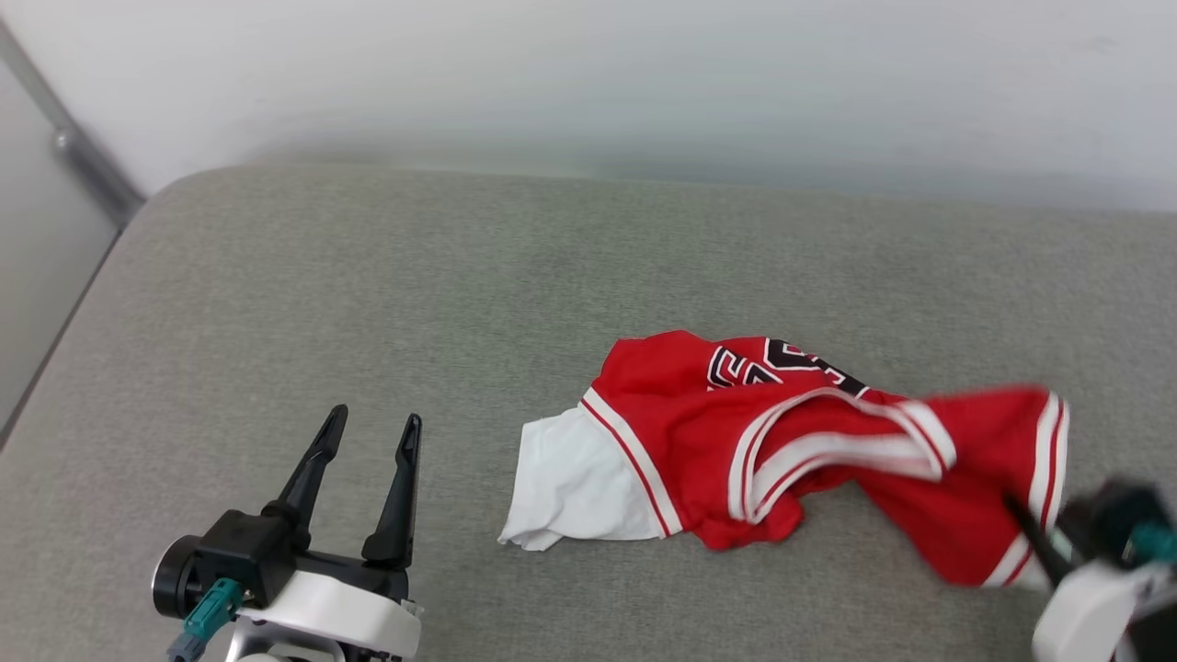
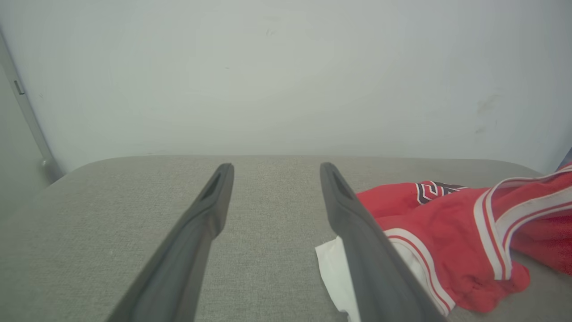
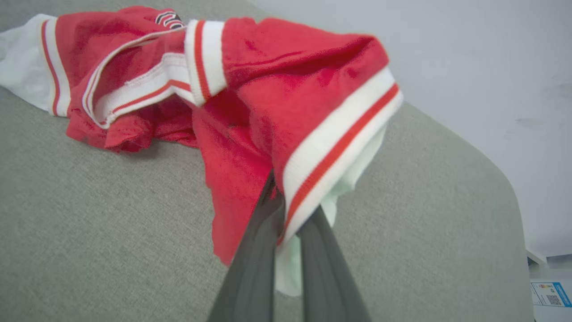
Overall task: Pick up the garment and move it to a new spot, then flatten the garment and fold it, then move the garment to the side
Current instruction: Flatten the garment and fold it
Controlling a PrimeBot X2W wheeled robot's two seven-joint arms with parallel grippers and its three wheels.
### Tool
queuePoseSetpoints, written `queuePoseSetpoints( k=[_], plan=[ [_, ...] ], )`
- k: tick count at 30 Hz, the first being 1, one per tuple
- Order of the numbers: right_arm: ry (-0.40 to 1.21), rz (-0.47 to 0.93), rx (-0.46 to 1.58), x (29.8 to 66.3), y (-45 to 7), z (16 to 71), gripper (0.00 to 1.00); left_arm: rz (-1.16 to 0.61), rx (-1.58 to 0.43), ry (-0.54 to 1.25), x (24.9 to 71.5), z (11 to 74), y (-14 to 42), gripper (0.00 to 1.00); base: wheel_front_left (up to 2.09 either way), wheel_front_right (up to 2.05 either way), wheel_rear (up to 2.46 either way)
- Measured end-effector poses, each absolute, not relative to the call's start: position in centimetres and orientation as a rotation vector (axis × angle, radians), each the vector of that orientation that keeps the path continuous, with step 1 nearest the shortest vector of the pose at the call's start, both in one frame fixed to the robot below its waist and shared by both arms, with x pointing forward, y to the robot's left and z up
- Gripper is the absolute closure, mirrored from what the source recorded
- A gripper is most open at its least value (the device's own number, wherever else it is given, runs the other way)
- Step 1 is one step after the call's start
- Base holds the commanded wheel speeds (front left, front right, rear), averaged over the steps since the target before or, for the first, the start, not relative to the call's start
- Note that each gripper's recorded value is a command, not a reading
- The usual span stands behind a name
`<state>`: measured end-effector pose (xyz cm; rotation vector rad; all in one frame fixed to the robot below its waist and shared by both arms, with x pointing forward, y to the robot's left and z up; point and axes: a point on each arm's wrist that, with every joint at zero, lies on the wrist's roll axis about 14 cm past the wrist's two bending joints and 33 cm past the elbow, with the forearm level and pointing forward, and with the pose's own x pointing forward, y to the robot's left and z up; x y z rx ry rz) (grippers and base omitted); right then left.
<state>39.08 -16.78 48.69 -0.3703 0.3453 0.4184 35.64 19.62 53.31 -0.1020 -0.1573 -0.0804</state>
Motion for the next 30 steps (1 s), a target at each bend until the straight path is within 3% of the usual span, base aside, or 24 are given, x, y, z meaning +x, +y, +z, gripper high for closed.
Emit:
queuePoseSetpoints(
  k=[6,9,10,11,16,25,30],
  plan=[
    [0.518,0.502,-0.468,32.5,-18.4,41.0,1.00,-0.126,-0.103,-0.132,36.7,52.5,18.3,0.00,0.00,0.00,0.00],
    [0.580,0.514,-0.471,31.0,-19.0,38.7,1.00,-0.145,-0.103,-0.123,37.2,52.2,17.8,0.00,0.00,0.00,0.00],
    [0.596,0.517,-0.467,30.5,-19.1,38.1,0.46,-0.148,-0.104,-0.121,37.3,52.2,17.7,0.00,0.00,0.00,0.00],
    [0.609,0.509,-0.443,30.3,-19.1,37.7,0.00,-0.151,-0.104,-0.119,37.3,52.1,17.6,0.00,0.00,0.00,0.00],
    [0.624,0.477,-0.299,31.3,-18.2,38.5,0.00,-0.158,-0.101,-0.116,37.4,52.0,17.5,0.00,0.00,0.00,0.00],
    [0.580,0.469,-0.183,35.4,-17.5,46.6,0.00,-0.150,-0.108,-0.137,36.9,52.7,17.6,0.00,0.00,0.00,0.00],
    [0.645,0.447,-0.153,36.2,-17.5,49.4,0.00,-0.141,-0.111,-0.143,36.6,52.9,17.9,0.00,0.00,0.00,0.00]
  ],
)
